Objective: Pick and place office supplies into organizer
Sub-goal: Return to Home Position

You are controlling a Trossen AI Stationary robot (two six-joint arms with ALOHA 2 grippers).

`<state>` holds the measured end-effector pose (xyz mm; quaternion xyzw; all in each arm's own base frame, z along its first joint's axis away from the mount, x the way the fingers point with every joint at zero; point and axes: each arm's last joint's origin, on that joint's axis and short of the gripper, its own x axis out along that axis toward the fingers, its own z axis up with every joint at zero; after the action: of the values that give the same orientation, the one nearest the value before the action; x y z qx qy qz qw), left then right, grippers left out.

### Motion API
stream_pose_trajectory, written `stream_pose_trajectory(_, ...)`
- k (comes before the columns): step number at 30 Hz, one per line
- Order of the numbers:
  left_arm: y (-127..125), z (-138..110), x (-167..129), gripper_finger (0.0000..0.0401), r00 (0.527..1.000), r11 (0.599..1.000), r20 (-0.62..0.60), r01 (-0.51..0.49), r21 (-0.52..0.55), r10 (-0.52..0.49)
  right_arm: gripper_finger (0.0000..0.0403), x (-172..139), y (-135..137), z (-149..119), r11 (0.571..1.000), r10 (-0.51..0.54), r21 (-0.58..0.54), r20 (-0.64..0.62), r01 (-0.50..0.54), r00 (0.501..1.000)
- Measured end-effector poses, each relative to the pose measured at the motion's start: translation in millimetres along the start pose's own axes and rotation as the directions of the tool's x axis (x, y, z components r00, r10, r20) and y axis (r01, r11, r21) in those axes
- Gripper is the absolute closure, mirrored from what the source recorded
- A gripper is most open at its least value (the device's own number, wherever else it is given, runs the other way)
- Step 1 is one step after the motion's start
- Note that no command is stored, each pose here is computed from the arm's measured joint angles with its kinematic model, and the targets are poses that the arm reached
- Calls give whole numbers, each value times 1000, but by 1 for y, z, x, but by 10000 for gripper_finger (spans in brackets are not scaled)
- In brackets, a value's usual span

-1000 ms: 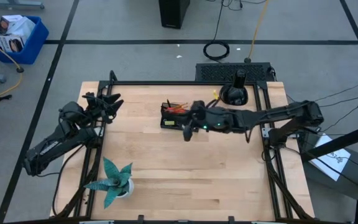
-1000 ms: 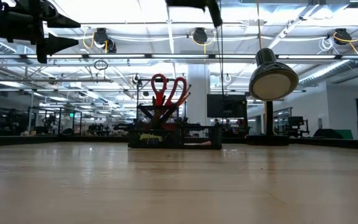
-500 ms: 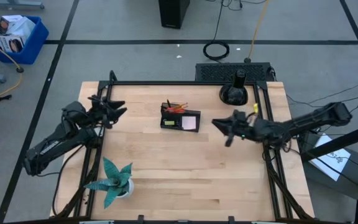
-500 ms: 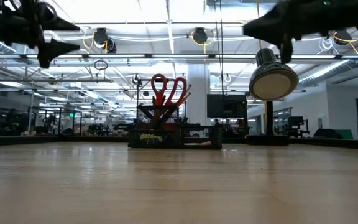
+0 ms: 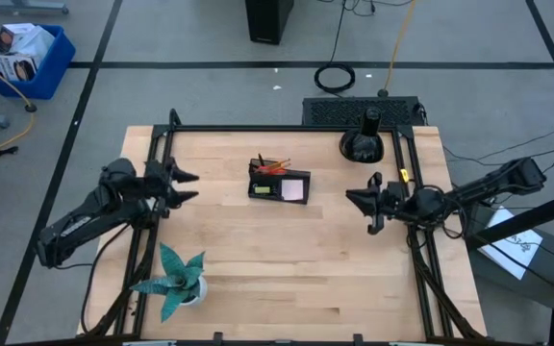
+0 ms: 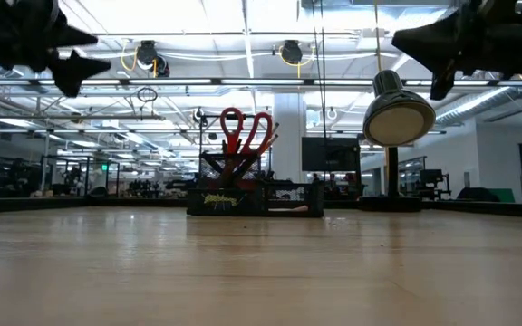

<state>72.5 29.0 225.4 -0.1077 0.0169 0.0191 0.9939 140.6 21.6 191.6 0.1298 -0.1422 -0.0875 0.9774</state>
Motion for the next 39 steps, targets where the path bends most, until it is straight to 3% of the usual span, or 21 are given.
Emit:
stream_pose_trajectory(9,-3,-5,-6,146,1000,999,-12,7,42,-7,369,-9,4,10,1000,27,-8,59,-27,998)
stream_pose_trajectory(12,1,-8,1,146,997,999,82,-3,41,-1,369,-10,4,8,1000,10,-26,41,-9,999)
stream_pose_trajectory(16,6,-25,14,146,953,995,286,99,21,-101,369,-11,2,4,1000,-27,1,2,27,1000)
stream_pose_trajectory(19,5,-34,18,146,972,995,215,99,-8,-95,369,-11,3,7,1000,-18,-4,27,18,999)
stream_pose_trajectory(23,1,-32,17,146,964,994,241,108,13,-107,369,-14,4,11,999,-9,-46,48,11,999)
stream_pose_trajectory(27,-1,-36,19,146,962,989,234,146,2,-143,369,-19,2,7,995,-90,-35,-5,90,996)
stream_pose_trajectory(36,-7,-38,20,146,950,970,202,242,5,-238,369,-37,5,21,975,-198,-92,47,202,979)
stream_pose_trajectory(39,-7,-37,19,146,948,971,213,240,19,-238,369,-43,7,24,975,-192,-107,48,196,980)
